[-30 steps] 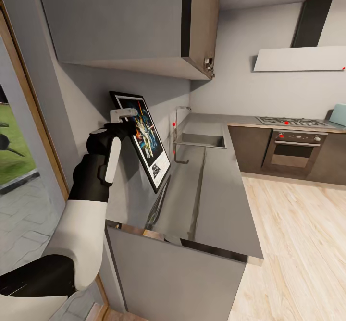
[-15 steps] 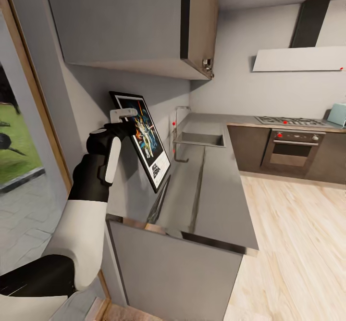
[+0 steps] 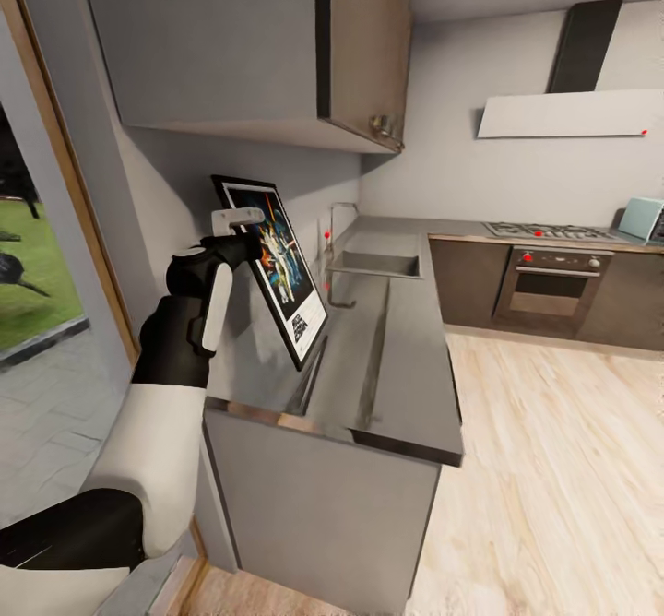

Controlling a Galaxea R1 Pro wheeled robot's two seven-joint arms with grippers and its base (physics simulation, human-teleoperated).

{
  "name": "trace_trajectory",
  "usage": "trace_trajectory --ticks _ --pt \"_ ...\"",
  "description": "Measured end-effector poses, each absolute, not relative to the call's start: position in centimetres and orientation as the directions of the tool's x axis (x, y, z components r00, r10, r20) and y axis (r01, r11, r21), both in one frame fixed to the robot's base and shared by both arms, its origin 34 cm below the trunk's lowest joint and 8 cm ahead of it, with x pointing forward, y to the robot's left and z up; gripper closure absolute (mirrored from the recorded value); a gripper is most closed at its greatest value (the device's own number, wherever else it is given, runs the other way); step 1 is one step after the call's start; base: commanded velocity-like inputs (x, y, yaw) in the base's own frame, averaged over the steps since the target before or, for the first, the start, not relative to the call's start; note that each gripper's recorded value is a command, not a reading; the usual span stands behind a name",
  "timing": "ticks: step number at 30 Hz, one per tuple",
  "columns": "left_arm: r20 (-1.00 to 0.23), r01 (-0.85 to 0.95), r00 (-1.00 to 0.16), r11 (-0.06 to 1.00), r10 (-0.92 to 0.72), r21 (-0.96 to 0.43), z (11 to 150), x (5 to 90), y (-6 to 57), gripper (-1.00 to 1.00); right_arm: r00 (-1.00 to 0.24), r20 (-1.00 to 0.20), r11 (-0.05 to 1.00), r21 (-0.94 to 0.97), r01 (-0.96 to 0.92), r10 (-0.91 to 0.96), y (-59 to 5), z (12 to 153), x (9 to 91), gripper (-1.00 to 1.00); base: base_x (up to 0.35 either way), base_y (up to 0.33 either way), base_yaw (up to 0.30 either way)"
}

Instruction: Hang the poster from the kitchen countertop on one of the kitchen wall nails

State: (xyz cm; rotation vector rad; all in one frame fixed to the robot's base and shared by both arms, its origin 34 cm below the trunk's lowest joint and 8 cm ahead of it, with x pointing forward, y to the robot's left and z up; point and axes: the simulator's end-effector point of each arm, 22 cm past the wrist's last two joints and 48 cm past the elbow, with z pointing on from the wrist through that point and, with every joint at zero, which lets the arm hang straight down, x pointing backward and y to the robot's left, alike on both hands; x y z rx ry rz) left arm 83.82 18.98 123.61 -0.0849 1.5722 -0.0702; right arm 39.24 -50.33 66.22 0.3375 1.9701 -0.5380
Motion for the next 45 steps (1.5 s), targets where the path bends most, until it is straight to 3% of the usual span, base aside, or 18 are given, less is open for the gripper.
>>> trace_trajectory --ticks 29,45 --pt "-0.995 0.056 0.004 0.994 -0.097 -0.096 124.4 83.2 16.4 1.0 -0.439 -0.898 0.86 -0.223 0.459 0.001 -50.4 66.2 39.2 -1.0 -0.133 -0.206 0.0" --pt "-0.995 0.057 0.013 0.994 -0.099 -0.098 124.8 83.1 16.4 1.0 -0.439 -0.898 0.86 -0.223 0.459 0.001 -50.4 66.2 39.2 -1.0 -0.307 -0.032 0.006"
